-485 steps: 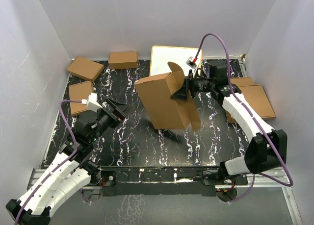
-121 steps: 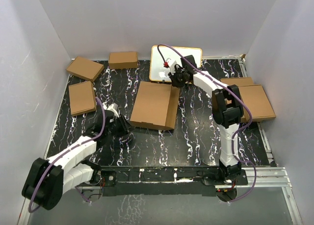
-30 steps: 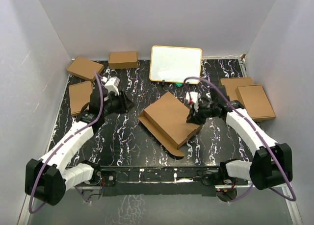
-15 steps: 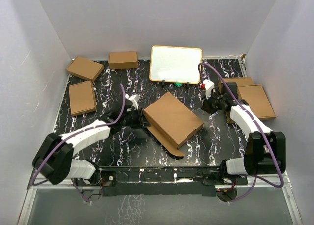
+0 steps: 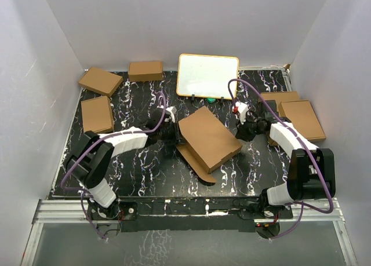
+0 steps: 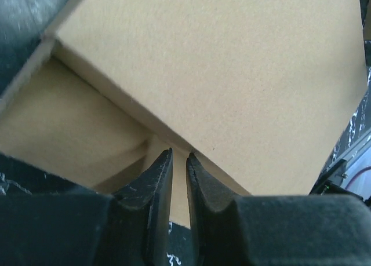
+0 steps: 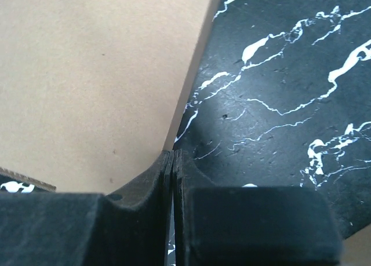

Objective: Fold the paper box

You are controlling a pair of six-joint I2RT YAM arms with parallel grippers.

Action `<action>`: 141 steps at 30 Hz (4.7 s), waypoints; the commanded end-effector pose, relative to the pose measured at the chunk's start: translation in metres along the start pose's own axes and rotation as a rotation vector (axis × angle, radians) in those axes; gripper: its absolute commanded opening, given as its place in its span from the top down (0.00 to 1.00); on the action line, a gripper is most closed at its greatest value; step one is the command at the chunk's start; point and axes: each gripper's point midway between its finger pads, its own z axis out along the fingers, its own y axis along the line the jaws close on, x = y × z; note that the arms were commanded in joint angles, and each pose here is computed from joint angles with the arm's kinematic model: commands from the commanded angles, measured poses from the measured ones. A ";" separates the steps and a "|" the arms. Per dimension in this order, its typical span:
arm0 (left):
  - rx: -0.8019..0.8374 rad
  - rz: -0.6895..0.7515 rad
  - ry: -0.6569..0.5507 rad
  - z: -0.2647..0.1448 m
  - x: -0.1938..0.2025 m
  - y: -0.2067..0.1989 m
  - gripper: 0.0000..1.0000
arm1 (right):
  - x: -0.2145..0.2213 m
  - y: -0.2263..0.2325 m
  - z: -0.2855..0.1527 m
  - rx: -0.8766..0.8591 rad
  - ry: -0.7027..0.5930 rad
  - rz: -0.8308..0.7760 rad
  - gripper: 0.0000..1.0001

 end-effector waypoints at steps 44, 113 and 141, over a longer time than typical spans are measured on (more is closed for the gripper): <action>0.355 1.499 -0.354 -0.072 0.119 -0.089 0.08 | -0.043 0.025 -0.025 -0.323 -0.332 0.264 0.31; 0.200 1.408 -0.302 -0.008 0.132 -0.059 1.00 | -0.004 -0.002 0.018 -0.210 -0.208 0.723 0.36; 0.162 1.158 -0.339 -0.014 0.120 -0.042 1.00 | 0.022 -0.014 0.029 -0.115 -0.115 0.761 0.41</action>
